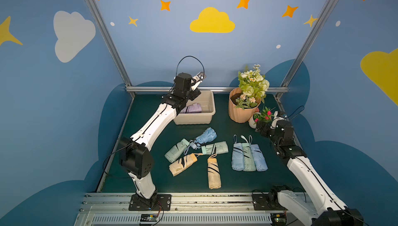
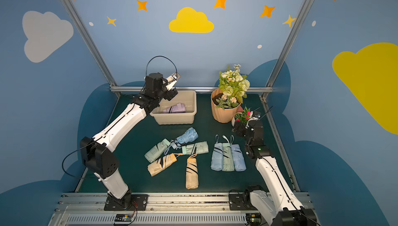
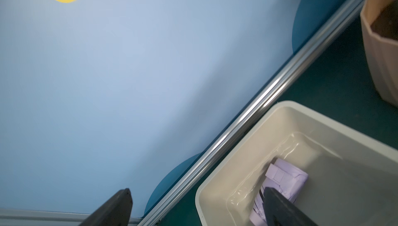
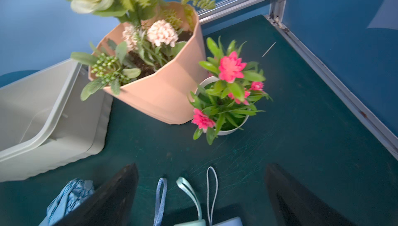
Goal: Put the umbrella into the storage box
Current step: Place the umbrella in the storage box, then pick up the umbrella from the center of the board.
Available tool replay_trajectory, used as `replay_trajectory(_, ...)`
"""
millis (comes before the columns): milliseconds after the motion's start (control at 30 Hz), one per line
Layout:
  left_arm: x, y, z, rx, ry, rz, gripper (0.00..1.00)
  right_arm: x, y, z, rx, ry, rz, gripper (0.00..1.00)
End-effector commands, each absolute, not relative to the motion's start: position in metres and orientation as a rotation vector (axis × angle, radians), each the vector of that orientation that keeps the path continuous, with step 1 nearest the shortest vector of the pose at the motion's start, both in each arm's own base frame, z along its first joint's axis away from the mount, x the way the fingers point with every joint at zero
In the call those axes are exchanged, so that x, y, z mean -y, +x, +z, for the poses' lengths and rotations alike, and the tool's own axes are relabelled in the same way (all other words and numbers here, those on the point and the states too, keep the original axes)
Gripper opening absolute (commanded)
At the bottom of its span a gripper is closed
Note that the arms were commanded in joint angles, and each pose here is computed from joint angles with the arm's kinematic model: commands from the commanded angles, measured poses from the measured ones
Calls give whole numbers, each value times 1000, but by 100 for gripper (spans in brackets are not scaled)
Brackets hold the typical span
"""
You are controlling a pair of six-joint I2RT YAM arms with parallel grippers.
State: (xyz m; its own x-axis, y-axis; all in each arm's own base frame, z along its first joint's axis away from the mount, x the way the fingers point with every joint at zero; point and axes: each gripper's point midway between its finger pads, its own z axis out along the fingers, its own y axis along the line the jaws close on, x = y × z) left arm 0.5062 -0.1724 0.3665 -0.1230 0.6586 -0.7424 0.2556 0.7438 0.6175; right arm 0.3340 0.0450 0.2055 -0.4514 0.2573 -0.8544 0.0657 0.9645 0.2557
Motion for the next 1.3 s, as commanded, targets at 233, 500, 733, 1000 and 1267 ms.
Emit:
replay_trajectory(233,118,469,334,-1918,116,124,100,-139,295,175,-2225,19,278,96)
replay_trajectory(500,58,399,296,-1923,-348,-141,100,-193,217,132,-2493,-56,328,98)
replay_trajectory(733,19,356,295,-1792,-548,-198,100,-239,161,102,-2689,-296,352,98)
replay_trajectory(1000,6,342,287,-1794,-611,-207,100,-285,124,87,-2859,-572,303,98)
replay_trajectory(1267,-16,332,293,-1740,-670,-163,100,-289,111,62,-3025,-672,138,98)
